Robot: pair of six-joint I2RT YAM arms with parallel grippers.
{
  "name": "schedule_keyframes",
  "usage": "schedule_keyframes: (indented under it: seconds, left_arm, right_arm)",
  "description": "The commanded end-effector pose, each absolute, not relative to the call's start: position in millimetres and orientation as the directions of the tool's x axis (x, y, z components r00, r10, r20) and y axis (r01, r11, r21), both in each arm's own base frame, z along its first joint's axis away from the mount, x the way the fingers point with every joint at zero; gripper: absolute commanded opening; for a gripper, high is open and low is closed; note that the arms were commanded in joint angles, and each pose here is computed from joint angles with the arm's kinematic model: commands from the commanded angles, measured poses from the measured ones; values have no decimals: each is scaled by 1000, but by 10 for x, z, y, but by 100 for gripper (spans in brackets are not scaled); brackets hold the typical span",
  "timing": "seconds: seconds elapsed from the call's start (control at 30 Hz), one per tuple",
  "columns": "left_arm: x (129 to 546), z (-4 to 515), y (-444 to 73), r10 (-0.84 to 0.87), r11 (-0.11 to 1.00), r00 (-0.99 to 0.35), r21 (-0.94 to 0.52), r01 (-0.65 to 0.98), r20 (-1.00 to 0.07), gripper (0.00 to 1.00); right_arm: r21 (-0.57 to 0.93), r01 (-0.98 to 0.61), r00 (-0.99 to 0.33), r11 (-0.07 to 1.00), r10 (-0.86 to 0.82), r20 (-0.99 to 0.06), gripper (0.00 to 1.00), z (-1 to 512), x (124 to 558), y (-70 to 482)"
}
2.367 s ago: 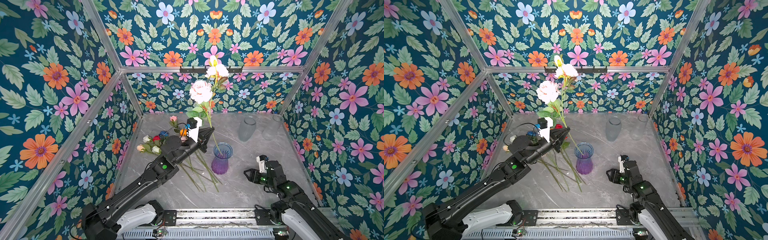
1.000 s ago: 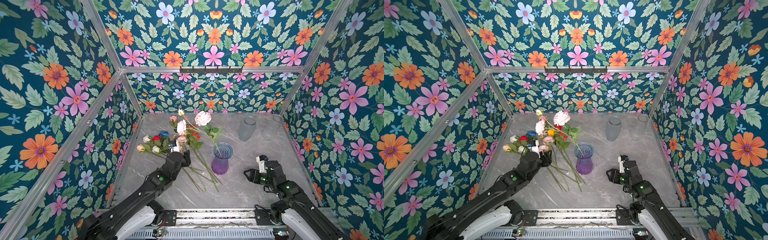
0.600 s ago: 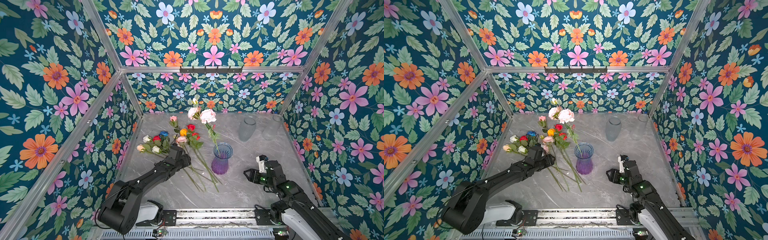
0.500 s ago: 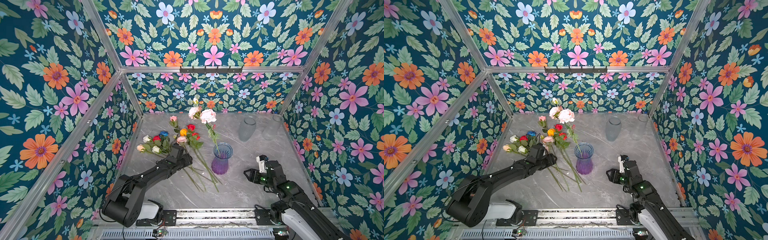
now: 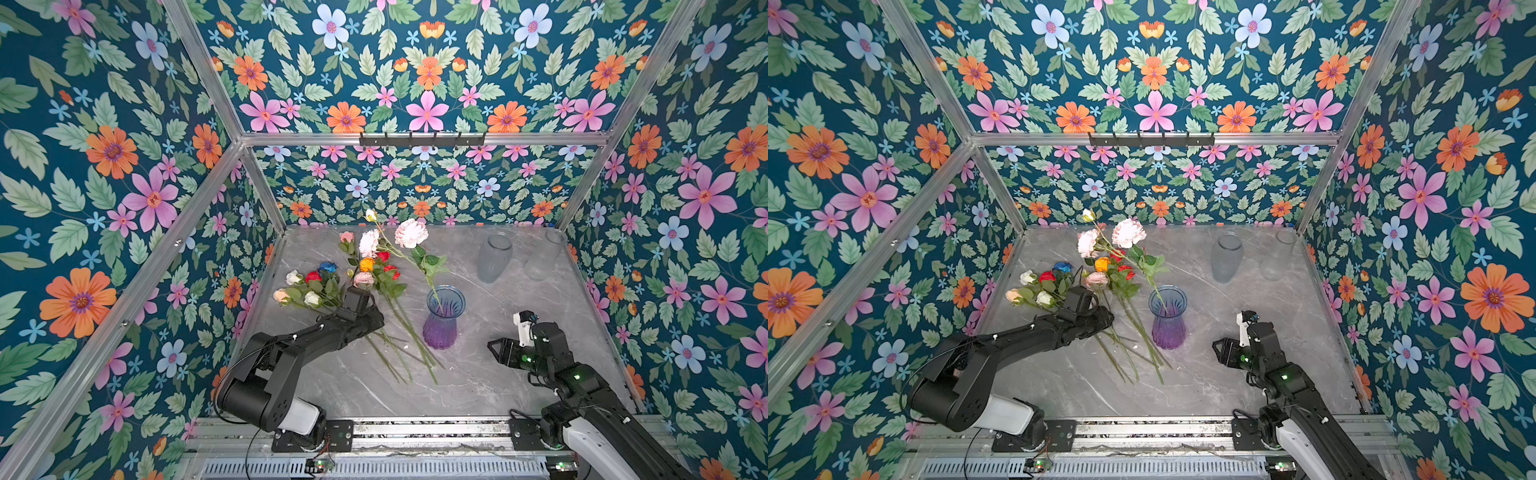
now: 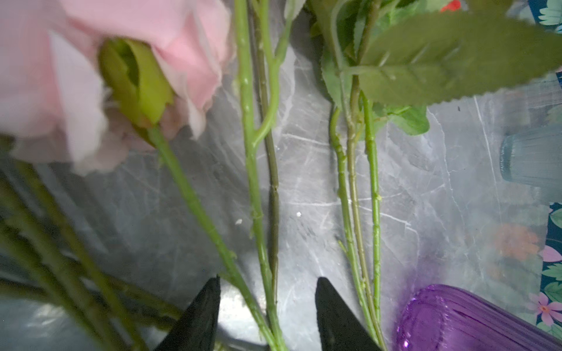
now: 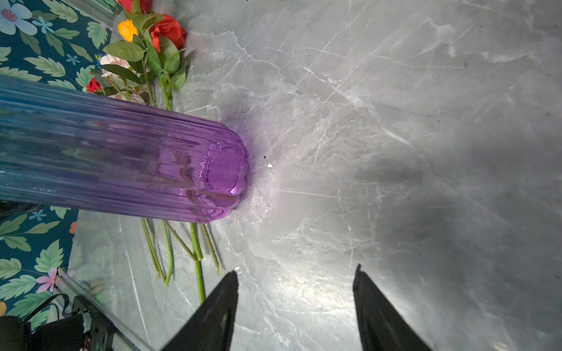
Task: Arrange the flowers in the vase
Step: 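Move the left gripper back down to the flower pile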
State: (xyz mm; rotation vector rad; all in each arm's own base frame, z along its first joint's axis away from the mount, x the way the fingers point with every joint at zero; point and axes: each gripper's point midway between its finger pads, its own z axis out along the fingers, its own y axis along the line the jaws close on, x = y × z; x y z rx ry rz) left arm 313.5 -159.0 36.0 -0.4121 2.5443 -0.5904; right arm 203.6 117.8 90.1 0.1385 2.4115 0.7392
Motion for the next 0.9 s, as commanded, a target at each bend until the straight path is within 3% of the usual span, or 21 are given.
schedule_keyframes:
  seconds: [0.0,0.2,0.37,0.57,0.87]
  left_arm:
    - [3165,340,-1538,-401,860,-824,-474,-189,-399,52]
    - [3272,444,-1511,-432,840,-792,-511,-180,-432,30]
    - [3366,505,-1478,-440,838,-777,-517,-175,-450,1]
    - [3368,930,-1246,-461,855,-669,-493,-160,-583,0]
    - [3356,2282,-1092,-474,850,-385,-525,34,-792,0]
  right_arm:
    - [547,-81,-809,833,265,-524,62,916,2035,1195]
    - [552,-90,-808,829,263,-527,62,930,2028,1206]
    - [553,-93,-801,828,268,-535,62,941,2029,1200]
    - [553,-93,-819,828,253,-516,62,914,2045,1232]
    - [549,-85,-811,832,262,-524,62,917,2038,1205]
